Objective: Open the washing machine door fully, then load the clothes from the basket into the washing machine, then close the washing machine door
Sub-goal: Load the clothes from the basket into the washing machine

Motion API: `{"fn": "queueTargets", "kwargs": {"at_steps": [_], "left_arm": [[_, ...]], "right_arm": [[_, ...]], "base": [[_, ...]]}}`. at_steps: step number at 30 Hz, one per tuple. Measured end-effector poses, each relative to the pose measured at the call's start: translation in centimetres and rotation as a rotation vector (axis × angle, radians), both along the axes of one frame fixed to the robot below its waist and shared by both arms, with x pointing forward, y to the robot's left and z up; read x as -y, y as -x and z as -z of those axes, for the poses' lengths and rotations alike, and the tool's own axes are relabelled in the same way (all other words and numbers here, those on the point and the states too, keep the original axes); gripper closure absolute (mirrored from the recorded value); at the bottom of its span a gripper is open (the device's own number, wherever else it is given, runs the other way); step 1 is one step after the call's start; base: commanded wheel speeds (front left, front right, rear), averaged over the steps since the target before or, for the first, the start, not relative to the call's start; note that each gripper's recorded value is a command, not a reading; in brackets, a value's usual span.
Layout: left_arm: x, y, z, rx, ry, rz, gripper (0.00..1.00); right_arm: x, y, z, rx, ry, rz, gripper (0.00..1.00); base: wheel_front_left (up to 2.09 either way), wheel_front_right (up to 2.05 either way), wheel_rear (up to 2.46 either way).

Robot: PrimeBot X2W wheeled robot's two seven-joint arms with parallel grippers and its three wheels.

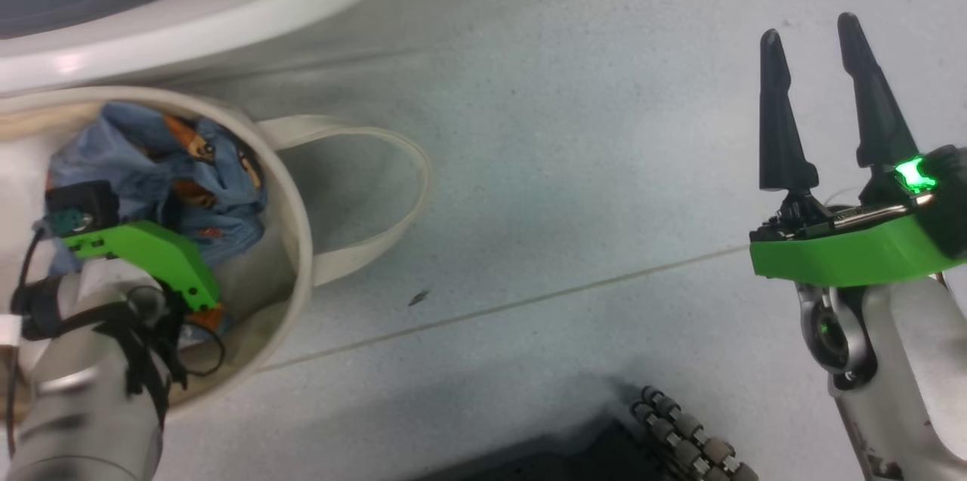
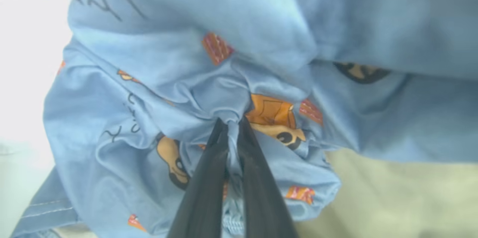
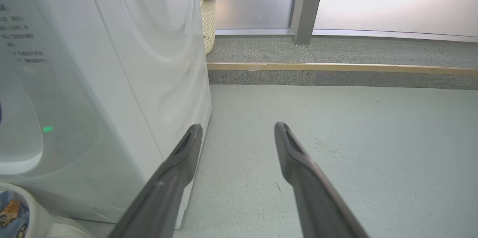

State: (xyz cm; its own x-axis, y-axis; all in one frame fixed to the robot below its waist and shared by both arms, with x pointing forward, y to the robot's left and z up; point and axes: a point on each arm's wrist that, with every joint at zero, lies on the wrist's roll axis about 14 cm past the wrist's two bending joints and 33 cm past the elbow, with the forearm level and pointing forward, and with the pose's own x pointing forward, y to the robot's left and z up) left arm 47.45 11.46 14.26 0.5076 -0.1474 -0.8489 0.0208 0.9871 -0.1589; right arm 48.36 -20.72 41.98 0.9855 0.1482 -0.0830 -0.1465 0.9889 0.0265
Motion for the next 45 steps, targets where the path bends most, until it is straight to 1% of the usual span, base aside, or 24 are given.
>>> {"fn": "queueTargets", "kwargs": {"at_steps": [4, 6, 12, 15, 22, 25, 26, 31, 32, 34, 40, 45], "left_arm": [[0.6, -1.0, -2.3, 0.098, 0.040, 0.005, 1.00], [0.5, -1.1, -4.1, 0.150, 0.060, -0.011, 1.00], [0.1, 1.1, -7.3, 0.196, 0.080, -0.033, 1.00], [-0.1, 1.3, -9.7, 0.256, 0.096, -0.052, 1.00], [1.1, 1.3, -16.7, 0.457, 0.169, -0.048, 1.00], [0.6, 1.5, -19.7, 0.542, 0.193, -0.069, 1.00], [0.1, 1.7, -21.9, 0.606, 0.208, -0.082, 1.00], [-0.7, 2.1, -28.5, 0.803, 0.246, -0.094, 1.00], [-0.7, 2.1, -28.5, 0.803, 0.246, -0.094, 1.00], [-0.9, 2.6, -31.3, 0.886, 0.262, -0.089, 1.00], [-1.7, 4.5, -38.5, 1.113, 0.237, -0.027, 1.00], [-1.8, 5.0, -41.3, 1.202, 0.218, -0.005, 1.00]], "right_arm": [[-0.8, 0.0, -0.5, 0.010, -0.029, -0.009, 0.00], [-1.2, 0.1, -1.6, 0.029, -0.046, -0.016, 0.00], [-1.8, 1.4, -3.7, 0.056, -0.089, -0.018, 0.00], [-2.1, 2.7, -4.3, 0.056, -0.113, -0.017, 0.00], [-3.4, 4.3, -7.4, 0.115, -0.154, -0.045, 0.00], [-4.0, 5.2, -8.2, 0.128, -0.173, -0.059, 0.00], [-4.4, 6.0, -8.6, 0.133, -0.185, -0.067, 0.00], [-5.1, 8.0, -10.1, 0.162, -0.208, -0.081, 0.00], [-5.1, 8.0, -10.1, 0.162, -0.208, -0.081, 0.00], [-5.2, 8.9, -10.6, 0.172, -0.215, -0.084, 0.00], [-5.5, 11.2, -11.7, 0.201, -0.229, -0.090, 0.00], [-5.4, 11.9, -11.7, 0.204, -0.235, -0.086, 0.00]], "base": [[0.00, 0.00, 0.00], [0.00, 0.00, 0.00], [0.00, 0.00, 0.00], [0.00, 0.00, 0.00], [0.00, 0.00, 0.00], [0.00, 0.00, 0.00], [0.00, 0.00, 0.00], [0.00, 0.00, 0.00], [0.00, 0.00, 0.00], [0.00, 0.00, 0.00], [0.00, 0.00, 0.00], [0.00, 0.00, 0.00]]}}
